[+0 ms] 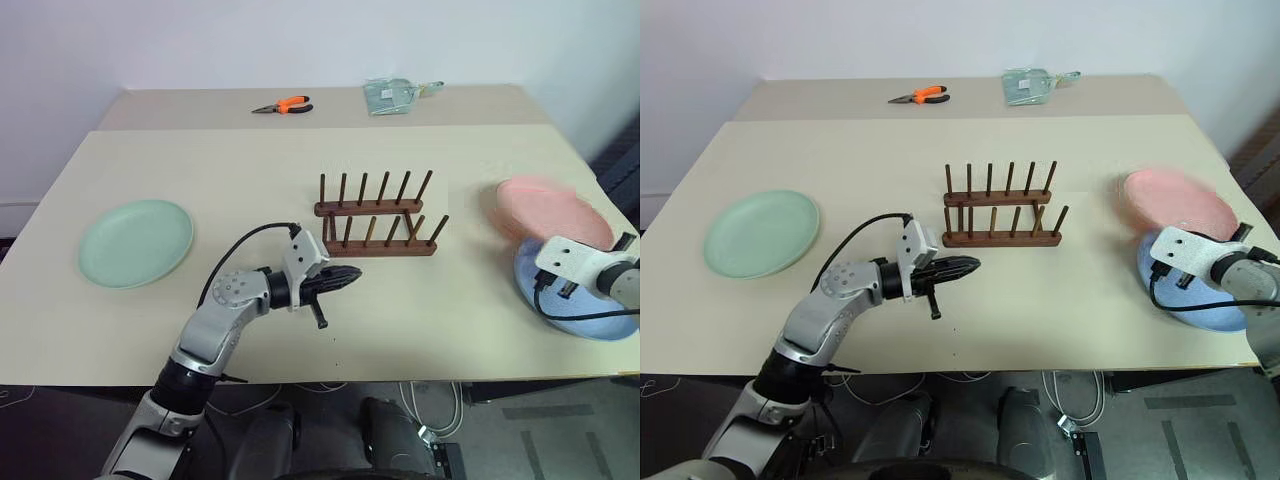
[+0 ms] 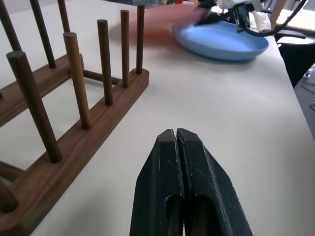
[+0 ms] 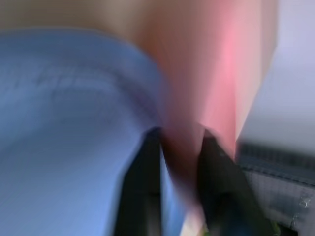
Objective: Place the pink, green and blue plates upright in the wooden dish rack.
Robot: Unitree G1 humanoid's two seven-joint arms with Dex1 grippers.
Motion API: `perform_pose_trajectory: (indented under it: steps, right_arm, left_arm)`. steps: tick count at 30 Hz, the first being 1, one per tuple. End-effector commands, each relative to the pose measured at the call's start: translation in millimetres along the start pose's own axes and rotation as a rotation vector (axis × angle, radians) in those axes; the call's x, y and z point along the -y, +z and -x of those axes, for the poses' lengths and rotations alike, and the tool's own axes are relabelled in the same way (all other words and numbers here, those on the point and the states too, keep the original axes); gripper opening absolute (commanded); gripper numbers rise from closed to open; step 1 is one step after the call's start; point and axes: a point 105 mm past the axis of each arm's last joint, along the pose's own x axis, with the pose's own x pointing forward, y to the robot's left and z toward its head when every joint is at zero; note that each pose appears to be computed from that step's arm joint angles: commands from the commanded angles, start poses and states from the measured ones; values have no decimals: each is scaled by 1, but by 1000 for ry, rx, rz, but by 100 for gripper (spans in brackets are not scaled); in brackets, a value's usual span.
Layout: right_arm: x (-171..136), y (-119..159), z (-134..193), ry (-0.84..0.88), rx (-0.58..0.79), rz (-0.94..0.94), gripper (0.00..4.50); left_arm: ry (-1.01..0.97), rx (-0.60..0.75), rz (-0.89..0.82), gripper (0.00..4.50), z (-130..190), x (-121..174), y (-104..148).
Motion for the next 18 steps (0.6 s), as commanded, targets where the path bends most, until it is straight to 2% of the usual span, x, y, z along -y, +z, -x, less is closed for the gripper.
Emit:
perform_pose_trajectory:
  steps: [1,3,4,6,7,9,10,12,18]
  right_arm:
    - [30,18,7,-119,75,26,7]
    - [48,37,15,-187,163,-61,7]
    - [59,53,21,-221,246,-169,7]
    - [84,95,42,-252,528,-583,7]
    - [90,108,50,-228,631,-724,7]
    - [87,156,83,-7,953,-986,7]
    - [86,170,95,81,1050,-1074,7]
    - [85,183,103,177,1115,-1181,7]
    - [68,197,98,303,1061,-1228,7]
  left_arm:
    - [4,26,-37,0,3,2,10]
    - [18,24,-36,0,5,-1,9]
    - [27,23,-36,0,7,-3,9]
    - [43,21,-34,0,10,-7,8]
    - [47,21,-33,0,11,-8,7]
    - [47,13,-35,0,12,-8,5]
    - [47,10,-37,0,12,-8,4]
    - [46,7,-40,0,11,-8,3]
    - [47,13,-41,0,11,-7,4]
